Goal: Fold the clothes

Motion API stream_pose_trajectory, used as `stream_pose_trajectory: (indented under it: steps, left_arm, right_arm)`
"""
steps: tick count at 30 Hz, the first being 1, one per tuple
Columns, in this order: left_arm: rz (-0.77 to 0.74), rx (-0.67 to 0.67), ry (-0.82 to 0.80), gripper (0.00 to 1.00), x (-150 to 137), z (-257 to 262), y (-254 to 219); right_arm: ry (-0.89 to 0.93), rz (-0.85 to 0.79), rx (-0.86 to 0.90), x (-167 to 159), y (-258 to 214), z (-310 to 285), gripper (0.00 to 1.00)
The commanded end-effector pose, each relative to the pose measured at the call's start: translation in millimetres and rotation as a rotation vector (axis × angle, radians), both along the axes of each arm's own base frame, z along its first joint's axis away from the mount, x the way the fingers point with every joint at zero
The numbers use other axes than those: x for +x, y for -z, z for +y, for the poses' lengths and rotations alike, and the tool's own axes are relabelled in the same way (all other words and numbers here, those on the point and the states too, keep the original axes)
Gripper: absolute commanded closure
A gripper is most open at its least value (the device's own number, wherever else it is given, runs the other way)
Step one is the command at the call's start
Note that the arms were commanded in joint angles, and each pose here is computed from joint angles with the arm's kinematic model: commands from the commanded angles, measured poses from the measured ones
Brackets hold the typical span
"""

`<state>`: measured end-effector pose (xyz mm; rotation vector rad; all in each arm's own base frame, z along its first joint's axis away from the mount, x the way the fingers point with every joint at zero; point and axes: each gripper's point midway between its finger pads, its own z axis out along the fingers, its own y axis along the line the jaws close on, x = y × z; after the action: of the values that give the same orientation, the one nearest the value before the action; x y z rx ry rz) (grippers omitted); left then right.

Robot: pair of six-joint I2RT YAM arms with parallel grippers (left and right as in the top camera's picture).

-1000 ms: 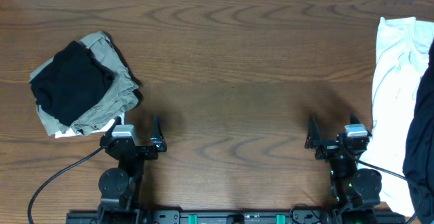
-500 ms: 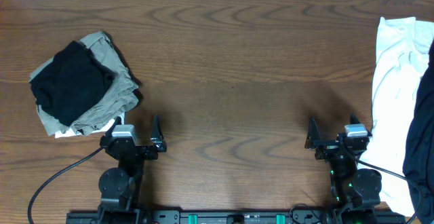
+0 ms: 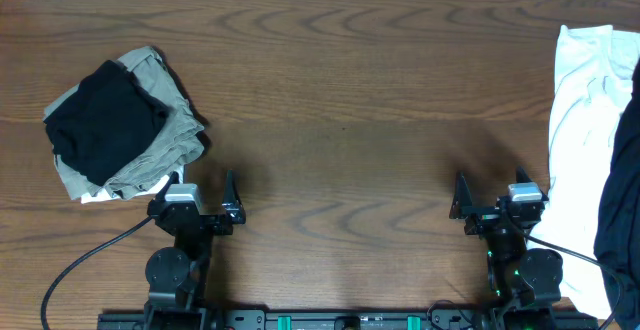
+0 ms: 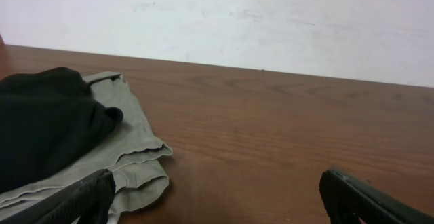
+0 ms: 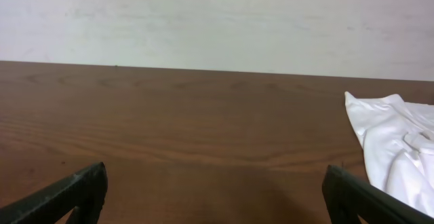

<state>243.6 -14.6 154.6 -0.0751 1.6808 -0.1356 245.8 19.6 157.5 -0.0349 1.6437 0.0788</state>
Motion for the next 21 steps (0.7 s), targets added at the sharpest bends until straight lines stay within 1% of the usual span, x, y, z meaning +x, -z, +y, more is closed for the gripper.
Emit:
stream_pose_trajectory:
  steps: [1,7,9,14,16,19,21]
  left_arm:
    - [0.04,0.02,-0.023,0.02,0,4,17]
    - [0.044,0.02,-0.02,0.02,0,4,18]
    - [0.044,0.018,-0.019,0.02,0,3,18]
    - [0.047,-0.105,-0.009,0.02,0,-1,17]
    - [0.042,-0.111,0.026,0.02,-1,-7,12]
    - [0.043,-0.119,0.077,0.02,-3,-16,-3]
    - [0.077,-0.117,0.077,0.02,-4,-16,-10]
  right_arm:
    - [0.006,-0.001,-0.018,0,0,-2,0.01]
    - [-0.013,0.006,-0.016,0,2,1,0.01]
    - [-0.018,0.008,0.017,0,2,2,0.01]
    - [-0.019,0.025,0.126,0,4,4,0.01]
    - [-0.01,0.031,0.137,0,4,3,0.01]
    - [0.067,0.07,0.126,-4,4,-10,0.01]
    - [0.124,0.109,0.118,-9,2,-20,0.01]
